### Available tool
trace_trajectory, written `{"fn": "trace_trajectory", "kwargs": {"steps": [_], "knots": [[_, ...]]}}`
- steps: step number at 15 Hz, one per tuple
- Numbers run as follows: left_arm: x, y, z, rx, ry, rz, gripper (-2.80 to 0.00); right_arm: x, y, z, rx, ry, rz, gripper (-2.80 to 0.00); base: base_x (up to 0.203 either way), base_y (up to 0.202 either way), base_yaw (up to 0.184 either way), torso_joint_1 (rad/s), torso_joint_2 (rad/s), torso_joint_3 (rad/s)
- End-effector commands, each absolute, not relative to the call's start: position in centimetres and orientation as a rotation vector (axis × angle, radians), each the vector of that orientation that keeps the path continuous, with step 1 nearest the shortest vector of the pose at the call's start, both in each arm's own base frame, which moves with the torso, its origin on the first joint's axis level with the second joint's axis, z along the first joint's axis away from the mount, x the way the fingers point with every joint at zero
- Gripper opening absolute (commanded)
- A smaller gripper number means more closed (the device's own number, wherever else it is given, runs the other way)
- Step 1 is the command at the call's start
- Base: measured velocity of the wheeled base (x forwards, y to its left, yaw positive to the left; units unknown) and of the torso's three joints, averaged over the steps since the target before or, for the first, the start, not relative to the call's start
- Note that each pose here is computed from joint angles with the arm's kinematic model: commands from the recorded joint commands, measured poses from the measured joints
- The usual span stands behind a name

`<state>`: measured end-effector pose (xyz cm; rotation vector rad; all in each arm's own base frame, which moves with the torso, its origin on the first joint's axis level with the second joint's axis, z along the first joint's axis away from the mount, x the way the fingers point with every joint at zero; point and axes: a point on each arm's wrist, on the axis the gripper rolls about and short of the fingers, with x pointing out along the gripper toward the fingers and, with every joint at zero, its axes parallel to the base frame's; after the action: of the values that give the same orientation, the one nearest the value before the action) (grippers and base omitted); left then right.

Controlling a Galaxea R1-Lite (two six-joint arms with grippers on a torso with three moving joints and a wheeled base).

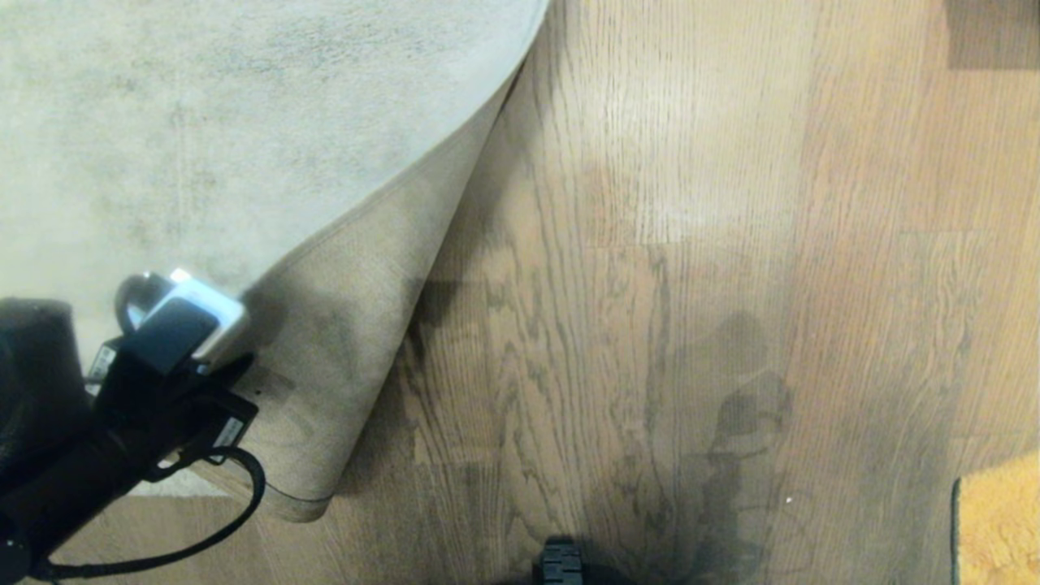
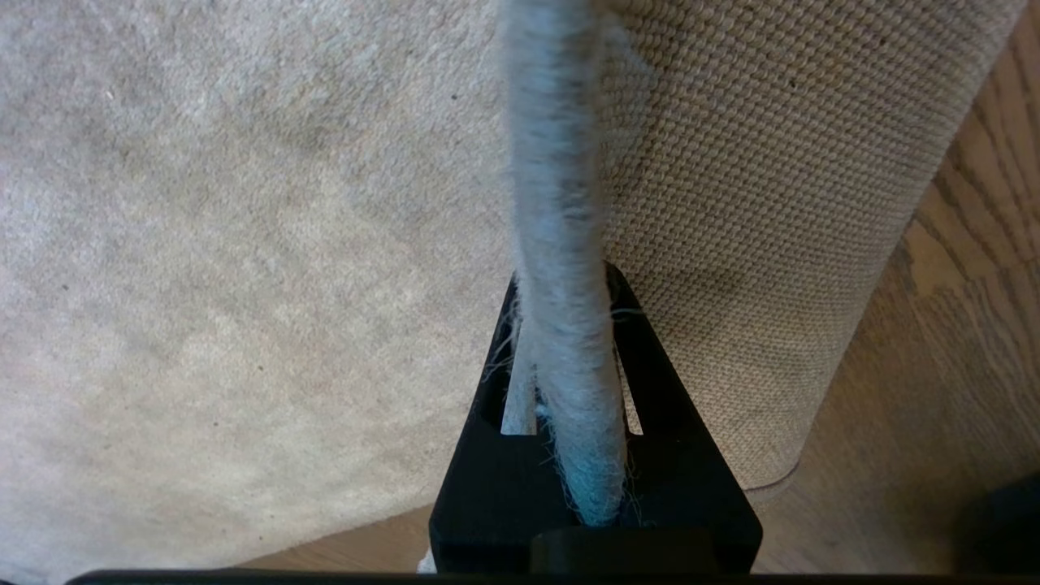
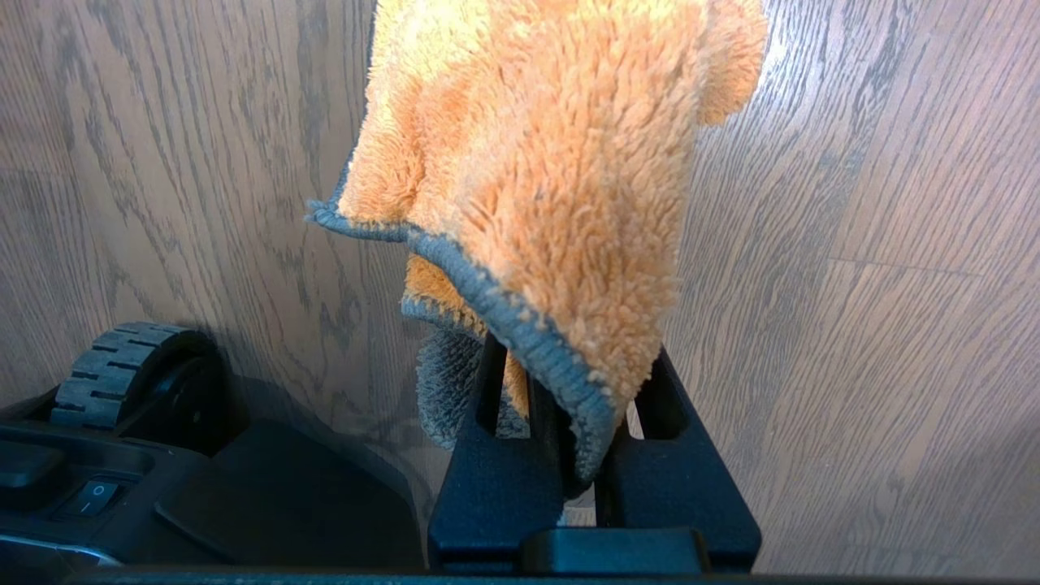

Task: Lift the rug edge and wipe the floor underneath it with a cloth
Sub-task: Lay down the carpet

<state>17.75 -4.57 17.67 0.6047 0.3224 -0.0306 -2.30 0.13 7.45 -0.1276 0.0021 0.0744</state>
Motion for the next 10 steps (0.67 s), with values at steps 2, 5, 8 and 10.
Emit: {"fn": "trace_trajectory", "kwargs": {"steps": [2, 5, 8, 10], "knots": [[17.55, -4.65, 17.91, 0.604, 0.306, -0.033, -2.8, -2.29, 0.13, 7.45, -0.129, 0.004, 0.076, -2.8, 0.0, 0.0, 0.0, 0.0, 0.0, 0.0], [17.53, -4.67, 17.87, 0.606, 0.307, -0.035, -2.8, -2.29, 0.13, 7.45, -0.129, 0.004, 0.076, -2.8, 0.0, 0.0, 0.0, 0.0, 0.0, 0.0], [17.38, -4.57, 18.01, 0.603, 0.301, -0.028, -2.8, -2.29, 0.13, 7.45, -0.129, 0.004, 0.076, -2.8, 0.0, 0.0, 0.0, 0.0, 0.0, 0.0], [17.0, -4.26, 17.29, 0.604, 0.327, -0.024, -2.8, -2.29, 0.13, 7.45, -0.129, 0.004, 0.076, -2.8, 0.0, 0.0, 0.0, 0.0, 0.0, 0.0]]}}
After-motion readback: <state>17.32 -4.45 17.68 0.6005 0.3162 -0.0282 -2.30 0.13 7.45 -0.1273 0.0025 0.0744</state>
